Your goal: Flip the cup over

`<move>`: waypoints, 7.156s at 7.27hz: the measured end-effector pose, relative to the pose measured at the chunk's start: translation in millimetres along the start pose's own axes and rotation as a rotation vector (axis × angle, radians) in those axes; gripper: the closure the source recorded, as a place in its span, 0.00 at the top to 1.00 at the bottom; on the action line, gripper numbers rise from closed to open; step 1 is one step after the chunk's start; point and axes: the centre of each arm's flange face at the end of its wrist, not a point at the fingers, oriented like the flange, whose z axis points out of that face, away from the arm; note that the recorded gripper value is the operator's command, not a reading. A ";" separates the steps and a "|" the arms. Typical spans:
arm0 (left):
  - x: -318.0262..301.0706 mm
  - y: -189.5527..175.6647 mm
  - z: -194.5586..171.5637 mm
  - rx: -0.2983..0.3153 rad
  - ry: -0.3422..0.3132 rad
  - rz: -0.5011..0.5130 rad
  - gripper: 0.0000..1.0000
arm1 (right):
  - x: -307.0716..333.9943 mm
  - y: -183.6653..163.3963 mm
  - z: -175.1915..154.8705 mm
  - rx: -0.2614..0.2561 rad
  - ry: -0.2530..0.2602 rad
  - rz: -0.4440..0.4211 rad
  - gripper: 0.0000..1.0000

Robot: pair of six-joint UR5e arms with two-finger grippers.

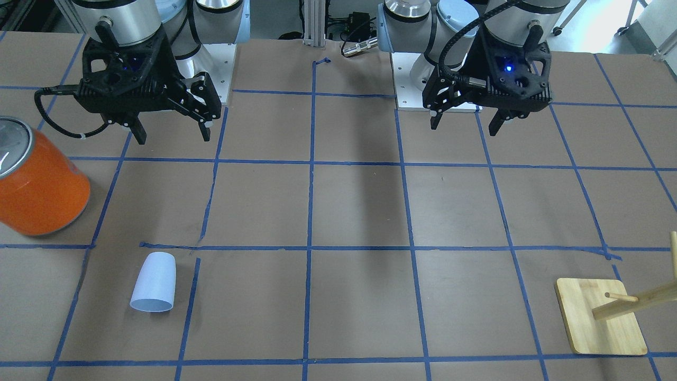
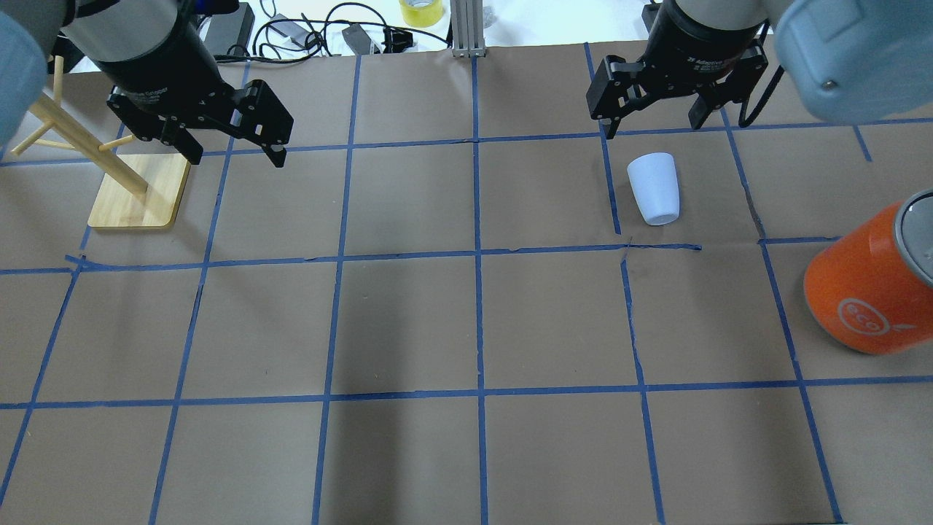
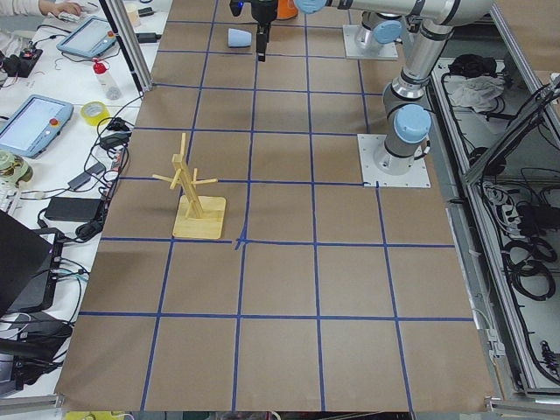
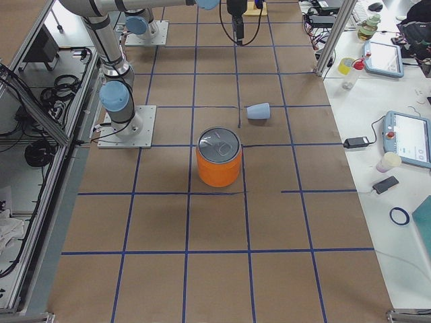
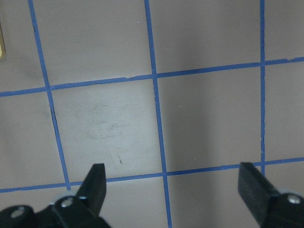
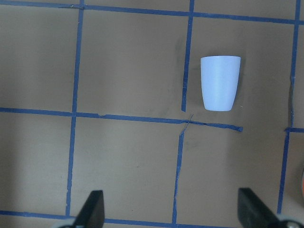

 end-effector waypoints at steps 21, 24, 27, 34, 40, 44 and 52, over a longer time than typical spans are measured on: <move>0.0 0.0 0.0 0.000 0.000 0.000 1.00 | 75.4 -105.4 313.2 -0.049 -0.089 -0.142 0.69; 0.0 0.0 0.0 0.000 0.000 0.000 1.00 | -60.5 -102.9 292.3 0.036 -0.101 -0.570 0.63; 0.0 0.0 0.0 0.000 0.000 0.000 1.00 | -182.0 -79.3 293.1 0.071 -0.052 -0.986 0.59; 0.1 0.5 -0.8 0.002 0.000 0.000 1.00 | -231.2 -52.6 332.4 0.046 0.008 -1.519 1.00; 0.1 0.5 -0.8 0.002 0.000 0.000 1.00 | -223.2 -42.7 271.0 0.018 -0.019 -1.483 1.00; 2.1 5.9 -2.2 0.017 0.040 0.002 1.00 | -187.2 12.5 84.3 0.048 -0.003 -1.366 1.00; -15.2 -67.2 242.8 0.015 0.553 -0.118 1.00 | -24.9 29.3 -34.9 0.084 0.055 -0.590 1.00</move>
